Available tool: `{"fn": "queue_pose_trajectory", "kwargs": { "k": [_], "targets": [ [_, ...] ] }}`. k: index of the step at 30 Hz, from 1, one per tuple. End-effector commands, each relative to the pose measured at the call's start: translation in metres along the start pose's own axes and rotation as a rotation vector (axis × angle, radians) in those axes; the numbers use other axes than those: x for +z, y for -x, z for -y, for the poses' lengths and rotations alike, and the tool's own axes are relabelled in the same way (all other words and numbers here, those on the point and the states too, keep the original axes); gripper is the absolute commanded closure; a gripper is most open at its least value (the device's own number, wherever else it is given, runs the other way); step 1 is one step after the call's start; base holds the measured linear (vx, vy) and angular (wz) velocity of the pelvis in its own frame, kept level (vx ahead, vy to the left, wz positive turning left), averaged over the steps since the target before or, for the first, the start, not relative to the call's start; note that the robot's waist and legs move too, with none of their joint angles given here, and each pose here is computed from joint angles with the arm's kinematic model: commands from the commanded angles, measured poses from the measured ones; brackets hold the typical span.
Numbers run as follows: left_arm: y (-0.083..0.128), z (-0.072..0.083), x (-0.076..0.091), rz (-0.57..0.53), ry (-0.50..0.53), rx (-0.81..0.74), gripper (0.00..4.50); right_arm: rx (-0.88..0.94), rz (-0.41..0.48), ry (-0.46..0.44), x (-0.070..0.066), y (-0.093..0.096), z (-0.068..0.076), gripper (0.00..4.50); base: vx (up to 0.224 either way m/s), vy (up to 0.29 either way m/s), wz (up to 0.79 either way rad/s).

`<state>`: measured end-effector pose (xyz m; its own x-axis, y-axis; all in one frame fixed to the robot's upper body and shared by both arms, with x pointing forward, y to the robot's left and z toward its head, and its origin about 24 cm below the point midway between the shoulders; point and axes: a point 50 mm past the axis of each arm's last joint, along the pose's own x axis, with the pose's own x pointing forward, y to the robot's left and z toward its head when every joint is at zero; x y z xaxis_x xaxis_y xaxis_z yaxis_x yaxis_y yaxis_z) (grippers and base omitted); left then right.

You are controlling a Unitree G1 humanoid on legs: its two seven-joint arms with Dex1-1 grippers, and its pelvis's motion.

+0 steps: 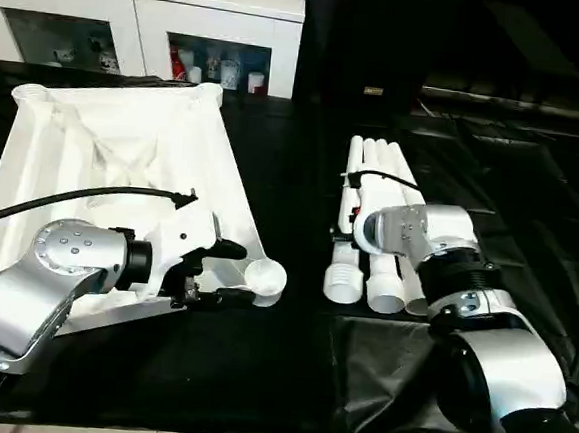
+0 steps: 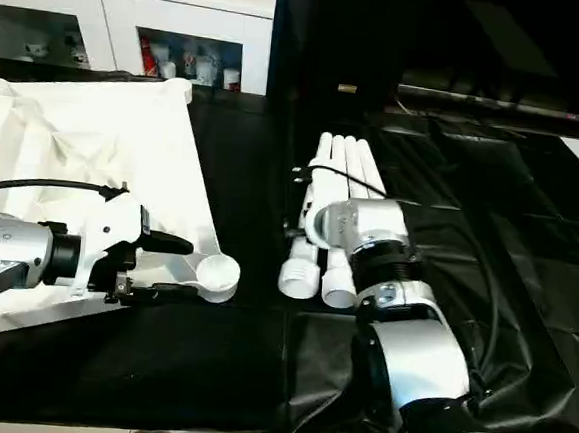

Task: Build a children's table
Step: Pick table leg

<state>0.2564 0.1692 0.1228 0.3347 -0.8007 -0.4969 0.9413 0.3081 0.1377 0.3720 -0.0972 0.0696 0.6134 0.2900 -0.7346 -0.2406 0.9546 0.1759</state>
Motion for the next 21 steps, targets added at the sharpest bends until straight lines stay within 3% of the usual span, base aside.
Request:
{"fn": "queue_pose_trajectory", "kwargs": {
  "k": [1, 18, 19, 21],
  "targets": [
    [-0.0007, 0.0031, 0.0029, -0.002, -0.012, -0.020, 1.12, 0.008, 0.000, -0.014, 0.0004, 0.0002, 0.0015, 0.00, 0.000, 0.000, 0.00],
    [-0.0048, 0.0024, 0.0052, 0.002, -0.046, -0.008, 1.03, 0.035, -0.031, -0.098, -0.0053, -0.0028, 0.0031, 1.37, 0.000, 0.000, 0.00],
    [-0.0051, 0.0020, 0.0050, 0.001, -0.049, -0.003, 0.75, 0.034, -0.030, -0.103, -0.0051, -0.0028, 0.0035, 1.53, 0.000, 0.000, 0.00],
    [-0.0065, 0.0002, 0.0047, -0.004, -0.065, 0.024, 0.68, 0.030, -0.029, -0.118, -0.0047, -0.0026, 0.0047, 1.65, 0.000, 0.000, 0.00]
  ]
}}
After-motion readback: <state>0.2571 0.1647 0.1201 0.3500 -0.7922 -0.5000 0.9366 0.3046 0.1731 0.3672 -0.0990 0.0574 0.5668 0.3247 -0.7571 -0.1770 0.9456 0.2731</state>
